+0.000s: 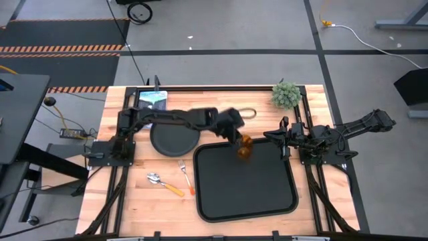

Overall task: Pick and place plate/cup/fork/spoon on tray
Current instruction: Put the brown cup on the black serving tray

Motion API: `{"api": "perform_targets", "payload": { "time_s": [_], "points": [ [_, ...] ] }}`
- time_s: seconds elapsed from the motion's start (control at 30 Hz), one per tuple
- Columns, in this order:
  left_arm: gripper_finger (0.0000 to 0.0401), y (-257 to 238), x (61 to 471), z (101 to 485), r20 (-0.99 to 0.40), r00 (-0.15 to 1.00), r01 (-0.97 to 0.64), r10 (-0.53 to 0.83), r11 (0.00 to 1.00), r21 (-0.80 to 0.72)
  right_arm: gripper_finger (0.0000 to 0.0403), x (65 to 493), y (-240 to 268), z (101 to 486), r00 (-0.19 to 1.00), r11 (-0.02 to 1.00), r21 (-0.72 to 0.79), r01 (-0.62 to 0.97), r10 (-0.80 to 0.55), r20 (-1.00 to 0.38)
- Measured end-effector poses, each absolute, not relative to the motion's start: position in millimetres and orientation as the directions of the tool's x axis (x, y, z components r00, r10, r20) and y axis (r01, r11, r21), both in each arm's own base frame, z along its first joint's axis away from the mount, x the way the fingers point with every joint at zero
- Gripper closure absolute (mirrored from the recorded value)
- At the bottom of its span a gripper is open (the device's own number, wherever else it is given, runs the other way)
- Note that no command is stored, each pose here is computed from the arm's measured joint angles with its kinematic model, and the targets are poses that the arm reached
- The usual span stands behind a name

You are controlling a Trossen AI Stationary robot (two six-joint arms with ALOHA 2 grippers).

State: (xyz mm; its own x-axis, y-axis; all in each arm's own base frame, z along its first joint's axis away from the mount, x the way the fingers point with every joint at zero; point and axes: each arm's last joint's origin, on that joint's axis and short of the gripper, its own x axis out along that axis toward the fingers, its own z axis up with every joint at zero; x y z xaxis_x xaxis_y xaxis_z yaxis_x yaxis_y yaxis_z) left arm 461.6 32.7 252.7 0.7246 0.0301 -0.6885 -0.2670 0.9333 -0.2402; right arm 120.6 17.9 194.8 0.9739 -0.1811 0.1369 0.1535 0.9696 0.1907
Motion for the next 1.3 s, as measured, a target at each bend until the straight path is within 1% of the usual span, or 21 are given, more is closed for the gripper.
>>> {"api": "perform_targets", "payload": {
  "time_s": [0.17,0.27,0.33,0.43,0.57,0.73,0.9,0.97,1.07,1.2,1.3],
  "points": [
    [0.0385,8,471,233,-0.708,0.706,-0.247,0.014,0.942,-0.228,0.0376,121,18,195,0.974,0.970,0.190,0.154,-0.181,0.136],
    [0.0385,3,474,217,-0.740,0.673,-0.249,0.010,0.944,-0.214,0.0376,121,18,195,0.974,0.970,0.190,0.154,-0.181,0.136],
    [0.0383,3,476,217,-0.729,0.685,-0.247,0.011,0.944,-0.217,0.0376,121,18,195,0.974,0.970,0.191,0.153,-0.181,0.137],
    [0.0371,3,476,218,-0.724,0.690,-0.249,0.019,0.945,-0.213,0.0376,121,18,195,0.974,0.970,0.191,0.153,-0.181,0.137],
    [0.0346,5,476,218,-0.718,0.693,-0.279,0.066,0.943,-0.183,0.0376,121,18,195,0.974,0.970,0.191,0.153,-0.181,0.137],
    [0.0316,5,477,219,-0.707,0.704,-0.277,0.068,0.943,-0.185,0.0376,121,18,195,0.974,0.970,0.191,0.153,-0.181,0.137],
    [0.0296,5,479,229,-0.675,0.736,-0.236,0.057,0.955,-0.177,0.0376,121,18,195,0.974,0.970,0.191,0.154,-0.181,0.137],
    [0.0295,5,480,244,-0.646,0.761,-0.208,0.056,0.965,-0.162,0.0376,121,18,195,0.974,0.970,0.191,0.153,-0.181,0.137],
    [0.0295,4,478,265,-0.639,0.767,-0.171,0.055,0.978,-0.121,0.0376,121,18,195,0.974,0.970,0.190,0.154,-0.181,0.137],
    [0.0297,-2,467,275,-0.748,0.662,-0.148,0.048,0.987,-0.068,0.0376,121,18,195,0.974,0.970,0.191,0.153,-0.181,0.137],
    [0.0307,-7,458,269,-0.818,0.574,-0.144,0.042,0.988,-0.051,0.0376,121,18,195,0.974,0.969,0.191,0.153,-0.181,0.137]
  ]
}}
